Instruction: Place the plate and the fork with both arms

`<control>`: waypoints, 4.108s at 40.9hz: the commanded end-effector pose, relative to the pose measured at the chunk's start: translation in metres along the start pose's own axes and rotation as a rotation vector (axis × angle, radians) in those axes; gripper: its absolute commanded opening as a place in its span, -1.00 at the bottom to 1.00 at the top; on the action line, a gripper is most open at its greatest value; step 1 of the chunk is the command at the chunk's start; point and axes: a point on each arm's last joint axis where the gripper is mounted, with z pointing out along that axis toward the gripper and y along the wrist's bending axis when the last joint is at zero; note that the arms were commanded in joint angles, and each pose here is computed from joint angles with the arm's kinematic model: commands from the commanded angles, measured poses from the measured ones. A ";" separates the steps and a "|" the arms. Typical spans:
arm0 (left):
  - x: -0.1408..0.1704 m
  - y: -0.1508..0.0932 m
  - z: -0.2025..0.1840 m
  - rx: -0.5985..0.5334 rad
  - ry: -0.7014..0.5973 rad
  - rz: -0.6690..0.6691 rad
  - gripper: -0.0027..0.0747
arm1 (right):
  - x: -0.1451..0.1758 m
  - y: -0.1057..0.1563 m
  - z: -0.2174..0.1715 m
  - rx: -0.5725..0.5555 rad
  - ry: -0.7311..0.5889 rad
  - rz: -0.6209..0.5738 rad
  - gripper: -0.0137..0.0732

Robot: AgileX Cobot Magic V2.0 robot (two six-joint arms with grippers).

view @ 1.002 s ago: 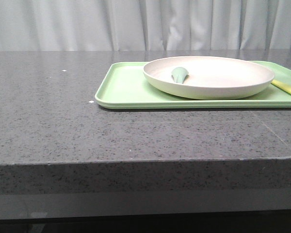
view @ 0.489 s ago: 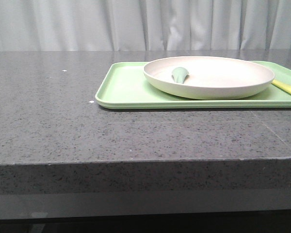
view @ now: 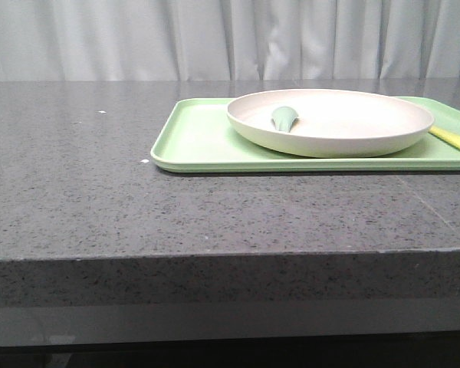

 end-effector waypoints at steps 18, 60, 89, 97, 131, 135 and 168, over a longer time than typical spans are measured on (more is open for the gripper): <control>-0.015 -0.002 -0.004 0.024 -0.105 -0.013 -0.98 | 0.051 -0.004 -0.036 0.013 -0.294 -0.017 -0.95; -0.015 -0.002 -0.004 0.024 -0.105 -0.013 -0.98 | 0.052 -0.004 -0.036 0.012 -0.284 -0.016 -0.95; -0.014 -0.006 -0.004 0.067 -0.094 -0.009 -0.98 | 0.052 -0.004 -0.036 0.012 -0.284 -0.016 -0.95; -0.013 -0.012 -0.005 0.135 -0.087 0.023 -0.98 | 0.052 -0.004 -0.036 0.012 -0.284 -0.016 -0.95; 0.038 0.001 0.021 -0.203 -0.115 0.059 -0.98 | 0.052 -0.004 -0.036 0.012 -0.284 -0.016 -0.95; 0.046 0.002 0.024 -0.204 -0.105 0.057 -0.98 | 0.052 -0.004 -0.036 0.012 -0.283 -0.016 -0.95; 0.079 0.007 0.035 -0.209 -0.133 0.059 -0.98 | 0.052 -0.004 -0.036 0.012 -0.283 -0.016 -0.95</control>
